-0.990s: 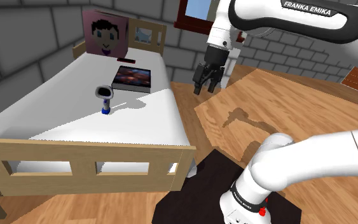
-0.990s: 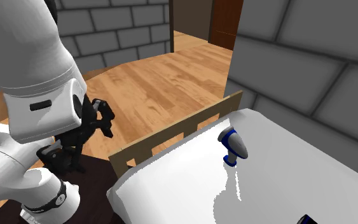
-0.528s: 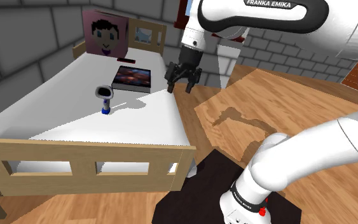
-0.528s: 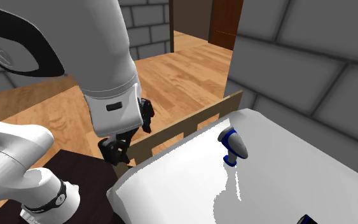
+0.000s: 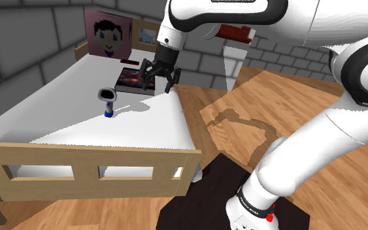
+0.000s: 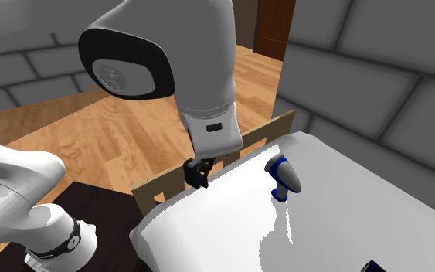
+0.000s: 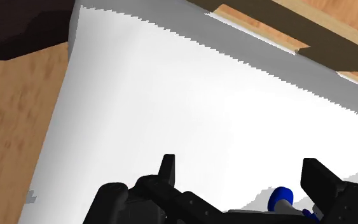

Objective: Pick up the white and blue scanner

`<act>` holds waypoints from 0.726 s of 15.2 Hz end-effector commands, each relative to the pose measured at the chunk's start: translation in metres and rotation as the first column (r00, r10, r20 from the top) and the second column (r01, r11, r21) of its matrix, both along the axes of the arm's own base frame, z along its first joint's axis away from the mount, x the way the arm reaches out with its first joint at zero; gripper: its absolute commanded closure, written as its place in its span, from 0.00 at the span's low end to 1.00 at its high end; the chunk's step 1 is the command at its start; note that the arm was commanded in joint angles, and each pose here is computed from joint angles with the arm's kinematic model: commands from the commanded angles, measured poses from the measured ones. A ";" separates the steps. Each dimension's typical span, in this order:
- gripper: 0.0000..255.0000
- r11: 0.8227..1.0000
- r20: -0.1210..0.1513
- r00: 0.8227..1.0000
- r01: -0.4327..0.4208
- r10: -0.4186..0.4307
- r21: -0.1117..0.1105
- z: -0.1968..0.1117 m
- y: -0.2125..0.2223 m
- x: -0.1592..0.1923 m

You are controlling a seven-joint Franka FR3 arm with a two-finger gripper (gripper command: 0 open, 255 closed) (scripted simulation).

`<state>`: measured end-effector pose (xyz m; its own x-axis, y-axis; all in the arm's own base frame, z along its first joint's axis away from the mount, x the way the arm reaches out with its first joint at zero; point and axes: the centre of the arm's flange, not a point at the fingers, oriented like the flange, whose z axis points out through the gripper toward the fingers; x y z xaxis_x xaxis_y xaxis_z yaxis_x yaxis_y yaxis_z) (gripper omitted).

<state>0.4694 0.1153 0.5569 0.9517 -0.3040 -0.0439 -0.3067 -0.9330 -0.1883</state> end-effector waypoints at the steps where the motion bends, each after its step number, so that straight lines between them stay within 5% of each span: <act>1: 0.00 0.999 0.002 0.999 0.035 -0.035 0.011 -0.007 0.009 0.022; 11: 0.00 0.979 0.009 0.981 0.193 -0.194 0.061 -0.027 0.052 0.136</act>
<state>0.5931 0.1643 0.5336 0.8844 -0.4639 -0.0515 -0.4617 -0.8533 -0.2422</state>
